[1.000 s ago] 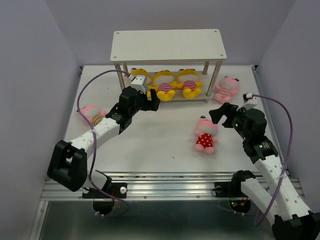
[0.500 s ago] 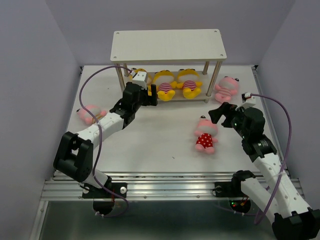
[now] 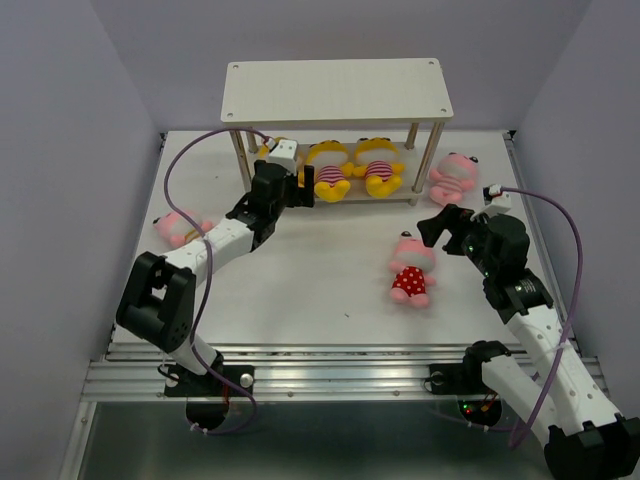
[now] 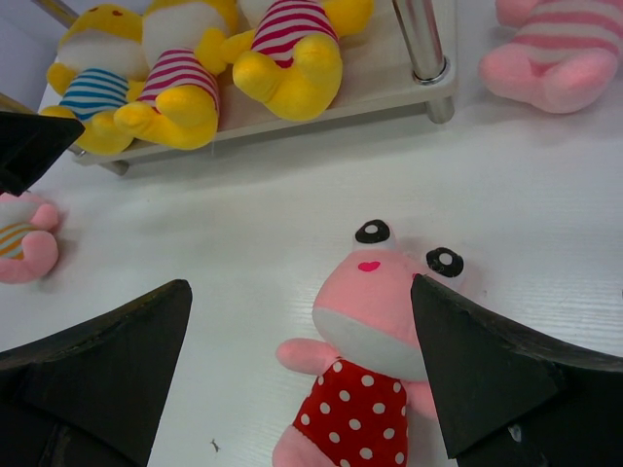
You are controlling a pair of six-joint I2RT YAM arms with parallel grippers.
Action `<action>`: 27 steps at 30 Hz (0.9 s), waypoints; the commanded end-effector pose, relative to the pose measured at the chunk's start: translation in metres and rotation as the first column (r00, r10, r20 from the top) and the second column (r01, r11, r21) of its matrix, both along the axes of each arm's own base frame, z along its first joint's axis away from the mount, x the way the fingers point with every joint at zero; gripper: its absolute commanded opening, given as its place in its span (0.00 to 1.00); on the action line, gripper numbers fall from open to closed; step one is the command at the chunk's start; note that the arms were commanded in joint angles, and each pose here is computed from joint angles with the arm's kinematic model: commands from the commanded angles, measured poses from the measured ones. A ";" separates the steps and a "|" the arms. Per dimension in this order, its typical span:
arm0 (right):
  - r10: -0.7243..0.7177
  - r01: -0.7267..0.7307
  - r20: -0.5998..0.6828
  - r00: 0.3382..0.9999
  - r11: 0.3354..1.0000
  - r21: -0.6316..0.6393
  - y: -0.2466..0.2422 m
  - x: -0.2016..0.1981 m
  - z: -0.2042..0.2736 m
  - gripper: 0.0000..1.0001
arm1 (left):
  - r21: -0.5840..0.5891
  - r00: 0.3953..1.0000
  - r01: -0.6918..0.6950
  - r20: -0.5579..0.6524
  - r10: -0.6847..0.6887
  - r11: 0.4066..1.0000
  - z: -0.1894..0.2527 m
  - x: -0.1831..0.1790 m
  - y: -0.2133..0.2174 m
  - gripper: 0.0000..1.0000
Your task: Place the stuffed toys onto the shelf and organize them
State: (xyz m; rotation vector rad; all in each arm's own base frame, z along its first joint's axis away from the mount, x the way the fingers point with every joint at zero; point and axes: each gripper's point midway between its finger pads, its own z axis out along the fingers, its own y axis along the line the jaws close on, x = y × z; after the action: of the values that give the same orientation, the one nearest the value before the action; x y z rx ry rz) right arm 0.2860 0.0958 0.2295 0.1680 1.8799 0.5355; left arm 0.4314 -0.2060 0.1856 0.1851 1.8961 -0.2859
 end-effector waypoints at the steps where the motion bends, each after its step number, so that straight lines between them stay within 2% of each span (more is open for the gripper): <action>1: -0.008 0.008 0.031 0.999 1.000 -0.012 -0.001 0.002 0.006 1.00 | -0.009 0.995 -0.056 0.088 0.057 0.998 0.031 0.016 0.006 0.99; 6: -0.011 0.011 0.033 0.999 1.000 -0.012 -0.002 0.002 0.006 1.00 | 0.019 0.991 -0.112 0.081 0.111 0.993 0.023 0.018 0.017 0.99; 18: -0.009 0.010 0.036 0.999 1.000 -0.013 -0.002 0.000 0.007 1.00 | 0.022 0.989 -0.145 0.034 0.145 0.989 0.006 0.014 0.027 0.99; 27: 0.003 -0.003 0.045 0.999 1.000 -0.004 0.000 -0.003 0.009 1.00 | -0.049 0.993 -0.073 0.089 0.077 0.996 0.039 0.003 0.017 0.99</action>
State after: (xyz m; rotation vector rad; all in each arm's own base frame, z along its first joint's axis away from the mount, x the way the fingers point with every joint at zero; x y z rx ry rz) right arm 0.2854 0.0937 0.2321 0.1703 1.8683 0.5261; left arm 0.4381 -0.1866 0.1782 0.1147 1.9112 -0.1944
